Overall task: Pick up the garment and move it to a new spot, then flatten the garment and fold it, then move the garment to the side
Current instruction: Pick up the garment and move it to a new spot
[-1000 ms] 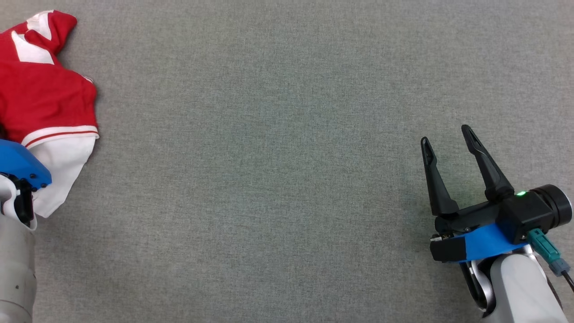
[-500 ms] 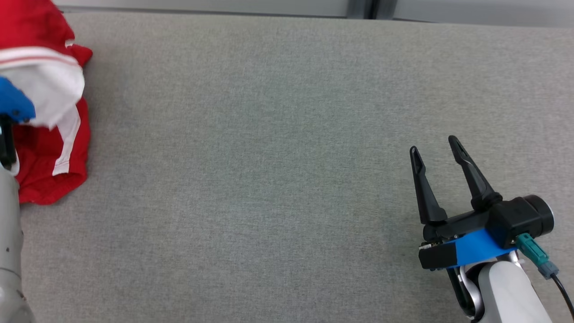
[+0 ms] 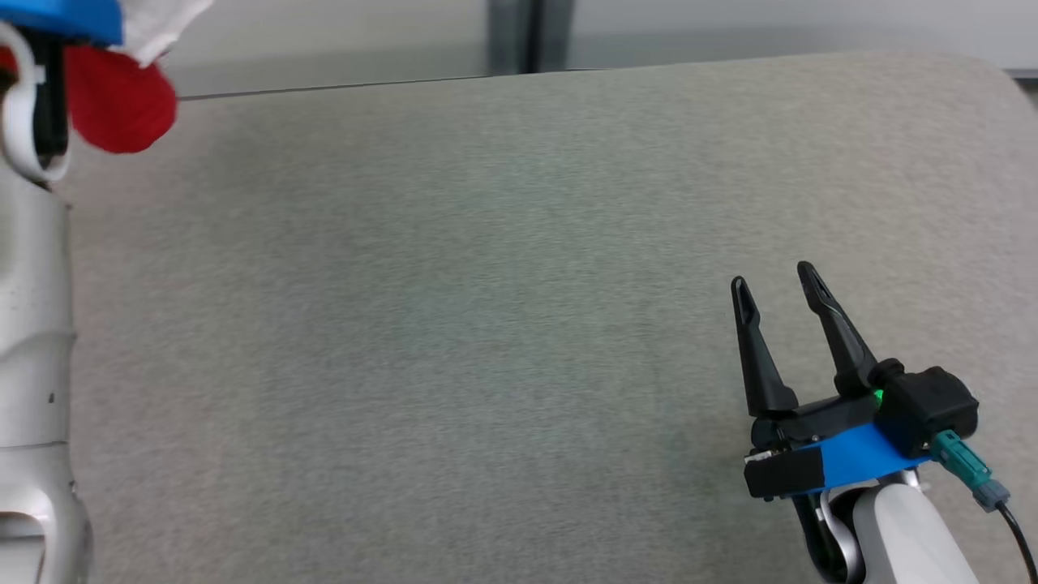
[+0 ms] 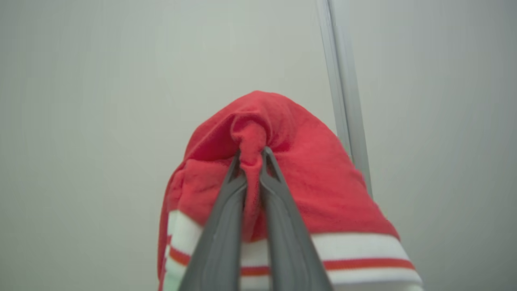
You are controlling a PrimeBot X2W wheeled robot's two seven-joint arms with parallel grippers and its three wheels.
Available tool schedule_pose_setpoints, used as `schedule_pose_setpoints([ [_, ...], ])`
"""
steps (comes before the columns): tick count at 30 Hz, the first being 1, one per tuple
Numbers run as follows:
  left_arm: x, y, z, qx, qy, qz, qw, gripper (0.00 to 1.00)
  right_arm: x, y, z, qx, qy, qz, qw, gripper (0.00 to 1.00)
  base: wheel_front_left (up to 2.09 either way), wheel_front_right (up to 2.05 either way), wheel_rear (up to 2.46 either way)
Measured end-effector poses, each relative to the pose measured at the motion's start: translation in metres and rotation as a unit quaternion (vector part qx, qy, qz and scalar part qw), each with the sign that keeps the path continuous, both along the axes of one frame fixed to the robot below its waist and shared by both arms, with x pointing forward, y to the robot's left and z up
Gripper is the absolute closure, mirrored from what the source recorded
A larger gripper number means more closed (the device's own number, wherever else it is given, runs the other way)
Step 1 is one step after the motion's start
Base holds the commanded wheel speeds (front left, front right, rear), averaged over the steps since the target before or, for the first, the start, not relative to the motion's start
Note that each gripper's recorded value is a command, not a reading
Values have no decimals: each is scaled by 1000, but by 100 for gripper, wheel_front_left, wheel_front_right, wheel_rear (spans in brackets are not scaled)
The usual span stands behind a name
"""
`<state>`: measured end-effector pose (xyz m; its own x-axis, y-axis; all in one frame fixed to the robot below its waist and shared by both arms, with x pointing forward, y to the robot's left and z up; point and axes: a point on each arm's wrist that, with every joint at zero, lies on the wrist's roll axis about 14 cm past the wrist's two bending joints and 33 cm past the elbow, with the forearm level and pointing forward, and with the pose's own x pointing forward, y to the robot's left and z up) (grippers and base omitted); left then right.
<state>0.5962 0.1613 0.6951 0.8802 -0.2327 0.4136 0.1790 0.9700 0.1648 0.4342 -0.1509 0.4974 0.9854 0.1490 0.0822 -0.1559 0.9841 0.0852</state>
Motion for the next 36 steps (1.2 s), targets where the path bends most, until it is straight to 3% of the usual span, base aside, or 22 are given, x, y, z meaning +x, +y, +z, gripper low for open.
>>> schedule_pose_setpoints([
  [8,-14,-118,25,-24,-23,-150,988,100,-23,-36,12,9,-7,-52,999,0,0,0,0],
  [15,-34,-177,-21,-33,40,-221,974,100,-38,-54,21,10,-16,-79,997,0,0,0,0],
  [25,-76,-201,-140,-37,186,-249,950,100,-37,-51,18,16,-13,-75,997,0,0,0,0],
  [36,-166,-219,-257,-7,340,-283,897,100,-32,-37,15,15,-10,-54,998,0,0,0,0],
])
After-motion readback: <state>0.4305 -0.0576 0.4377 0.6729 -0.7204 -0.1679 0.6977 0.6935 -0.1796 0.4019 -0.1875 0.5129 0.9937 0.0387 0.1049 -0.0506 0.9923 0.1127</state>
